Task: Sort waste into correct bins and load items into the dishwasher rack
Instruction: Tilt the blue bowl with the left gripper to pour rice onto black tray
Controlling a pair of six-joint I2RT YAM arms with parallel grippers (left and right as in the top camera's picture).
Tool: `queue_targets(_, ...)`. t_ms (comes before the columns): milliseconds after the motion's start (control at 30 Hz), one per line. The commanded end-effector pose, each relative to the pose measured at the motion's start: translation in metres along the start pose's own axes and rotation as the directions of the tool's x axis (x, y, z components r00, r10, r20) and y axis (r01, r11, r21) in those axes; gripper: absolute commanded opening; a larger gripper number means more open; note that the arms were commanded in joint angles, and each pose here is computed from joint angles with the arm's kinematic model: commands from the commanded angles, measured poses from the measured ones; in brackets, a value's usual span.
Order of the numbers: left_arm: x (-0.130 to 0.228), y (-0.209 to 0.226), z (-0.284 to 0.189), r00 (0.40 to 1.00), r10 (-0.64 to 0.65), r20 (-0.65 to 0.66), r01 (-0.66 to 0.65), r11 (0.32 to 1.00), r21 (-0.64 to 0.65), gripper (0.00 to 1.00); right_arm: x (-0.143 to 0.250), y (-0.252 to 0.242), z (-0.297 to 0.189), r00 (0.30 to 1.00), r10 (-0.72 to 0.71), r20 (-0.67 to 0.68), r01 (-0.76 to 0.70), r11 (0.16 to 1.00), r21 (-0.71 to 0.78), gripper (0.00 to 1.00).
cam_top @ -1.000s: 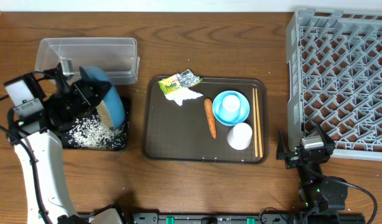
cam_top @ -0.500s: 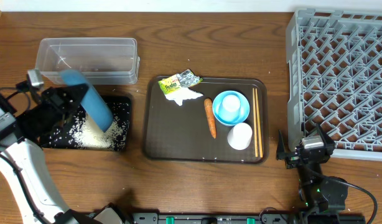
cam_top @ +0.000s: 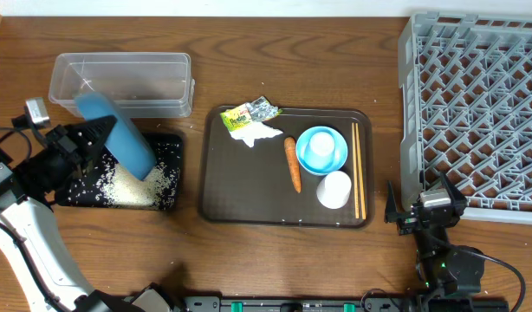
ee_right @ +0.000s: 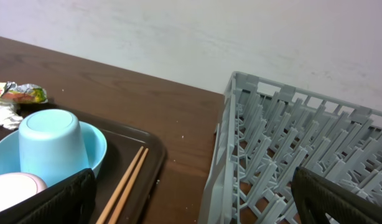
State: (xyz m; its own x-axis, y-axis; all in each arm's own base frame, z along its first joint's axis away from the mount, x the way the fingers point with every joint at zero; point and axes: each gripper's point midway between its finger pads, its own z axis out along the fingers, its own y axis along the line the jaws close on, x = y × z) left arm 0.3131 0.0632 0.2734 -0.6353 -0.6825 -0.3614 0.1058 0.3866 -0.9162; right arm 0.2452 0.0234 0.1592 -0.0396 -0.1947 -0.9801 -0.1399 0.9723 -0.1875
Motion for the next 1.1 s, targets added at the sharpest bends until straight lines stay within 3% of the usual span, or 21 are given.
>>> queue_targets(0,0.004,-0.018,-0.002,1.000,-0.002,-0.025,0.004,0.995,0.098,0.06,0.000,0.001,0.000,1.000,-0.011,0.001,0.011,1.000,-0.002,0.99)
queue_targets(133,-0.002,-0.002,-0.001,1.000,-0.005,0.005,0.005,1.000,0.009,0.06,0.000,0.001,0.000,1.000,-0.011,0.001,0.011,1.000,-0.002,0.99)
queue_targets(233,0.004,-0.020,-0.003,0.999,0.036,-0.026,-0.033,0.993,0.117,0.06,0.000,0.001,0.000,1.000,-0.011,0.001,0.011,1.000,-0.002,0.99)
queue_targets(300,-0.001,-0.011,-0.002,0.998,0.063,-0.005,-0.062,0.996,0.058,0.06,0.000,0.001,0.000,1.000,-0.011,0.001,0.011,1.000,-0.002,0.99)
queue_targets(333,-0.002,-0.001,-0.001,1.000,0.024,0.007,-0.024,1.000,0.002,0.06,0.000,0.001,0.000,1.000,-0.011,0.001,0.011,1.000,-0.002,0.99)
queue_targets(400,0.002,-0.003,-0.001,1.000,-0.025,-0.006,0.025,0.999,0.019,0.06,0.000,0.001,0.000,1.000,-0.011,0.001,0.011,1.000,-0.002,0.99)
queue_targets(500,0.003,-0.004,-0.001,1.000,0.005,-0.009,-0.005,1.000,0.025,0.06,0.000,0.001,0.000,1.000,-0.011,0.001,0.011,1.000,-0.002,0.99)
queue_targets(600,0.009,-0.013,-0.002,0.998,-0.045,-0.032,0.047,0.996,0.078,0.06,0.000,0.001,0.000,1.000,-0.011,0.001,0.011,1.000,-0.002,0.99)
queue_targets(700,0.000,0.005,-0.001,1.000,0.004,0.009,-0.004,1.000,-0.030,0.06,0.000,0.001,0.000,1.000,-0.011,0.001,0.011,1.000,-0.002,0.99)
queue_targets(767,0.005,-0.004,-0.001,0.999,-0.045,-0.013,0.045,0.999,0.024,0.06,0.000,0.001,0.000,1.000,-0.011,0.001,0.011,1.000,-0.002,0.99)
queue_targets(833,0.005,-0.016,-0.002,0.997,0.075,-0.018,-0.073,0.993,0.090,0.06,0.000,0.001,0.000,1.000,-0.011,0.001,0.011,1.000,-0.002,0.99)
queue_targets(933,0.001,-0.006,-0.001,0.999,0.041,-0.006,-0.041,0.998,0.037,0.06,0.000,0.001,0.000,1.000,-0.011,0.001,0.011,1.000,-0.002,0.99)
queue_targets(1000,0.002,-0.017,-0.002,0.993,0.115,-0.012,-0.113,0.989,0.096,0.06,0.000,0.001,0.000,1.000,-0.011,0.001,0.011,1.000,-0.002,0.99)
queue_targets(1067,-0.004,-0.007,-0.001,0.991,0.136,0.007,-0.136,0.990,0.034,0.06,0.000,0.001,0.000,1.000,-0.011,0.001,0.011,1.000,-0.002,0.99)
